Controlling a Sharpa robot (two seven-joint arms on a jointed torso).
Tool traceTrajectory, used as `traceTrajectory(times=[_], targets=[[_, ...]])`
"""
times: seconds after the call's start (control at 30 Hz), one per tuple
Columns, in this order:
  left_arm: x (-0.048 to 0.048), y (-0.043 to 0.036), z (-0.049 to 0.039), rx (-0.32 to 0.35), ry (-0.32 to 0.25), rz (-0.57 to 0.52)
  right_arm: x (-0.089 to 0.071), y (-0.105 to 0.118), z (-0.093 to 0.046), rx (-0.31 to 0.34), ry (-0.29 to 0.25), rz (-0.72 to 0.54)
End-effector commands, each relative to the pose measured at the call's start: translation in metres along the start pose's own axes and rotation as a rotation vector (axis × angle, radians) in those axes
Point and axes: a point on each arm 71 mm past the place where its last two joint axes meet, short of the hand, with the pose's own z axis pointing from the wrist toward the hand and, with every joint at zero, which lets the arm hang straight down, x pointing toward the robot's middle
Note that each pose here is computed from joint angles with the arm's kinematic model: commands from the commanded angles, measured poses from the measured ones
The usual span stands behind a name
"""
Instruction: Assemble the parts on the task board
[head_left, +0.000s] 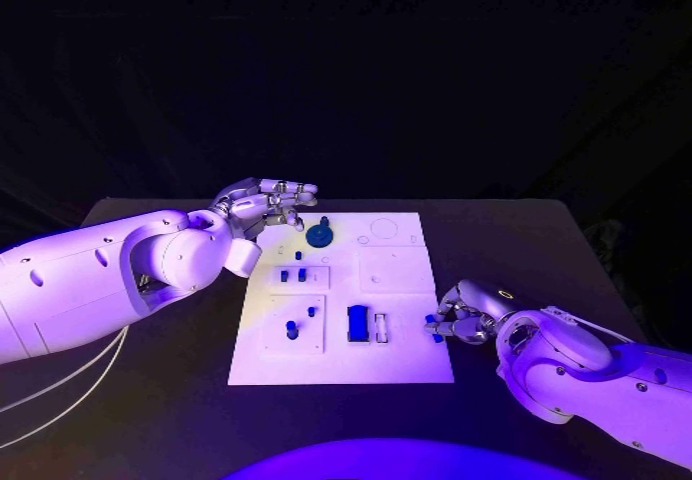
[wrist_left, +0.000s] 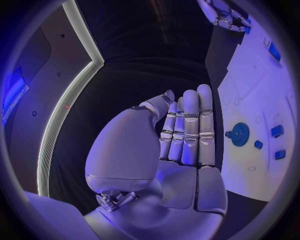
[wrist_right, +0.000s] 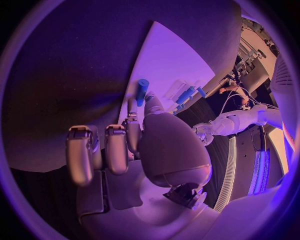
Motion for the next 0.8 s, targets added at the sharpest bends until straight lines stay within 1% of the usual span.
traceTrajectory(times=[0.03,0.27,0.57,0.8], targets=[[0.0023,-0.0005,0.0001,0.003,0.02,-0.009,0.009,0.002,0.0,0.001,0.05,-0.043],[0.002,-0.0005,-0.0001,0.001,0.02,-0.009,0.017,0.005,0.001,-0.006,0.08,-0.084],[0.0018,-0.0004,-0.0004,-0.001,0.019,-0.008,0.021,0.007,0.002,-0.011,0.093,-0.186],[0.0017,-0.0003,-0.0004,-0.002,0.018,-0.008,0.022,0.011,0.001,-0.01,0.094,-0.221]])
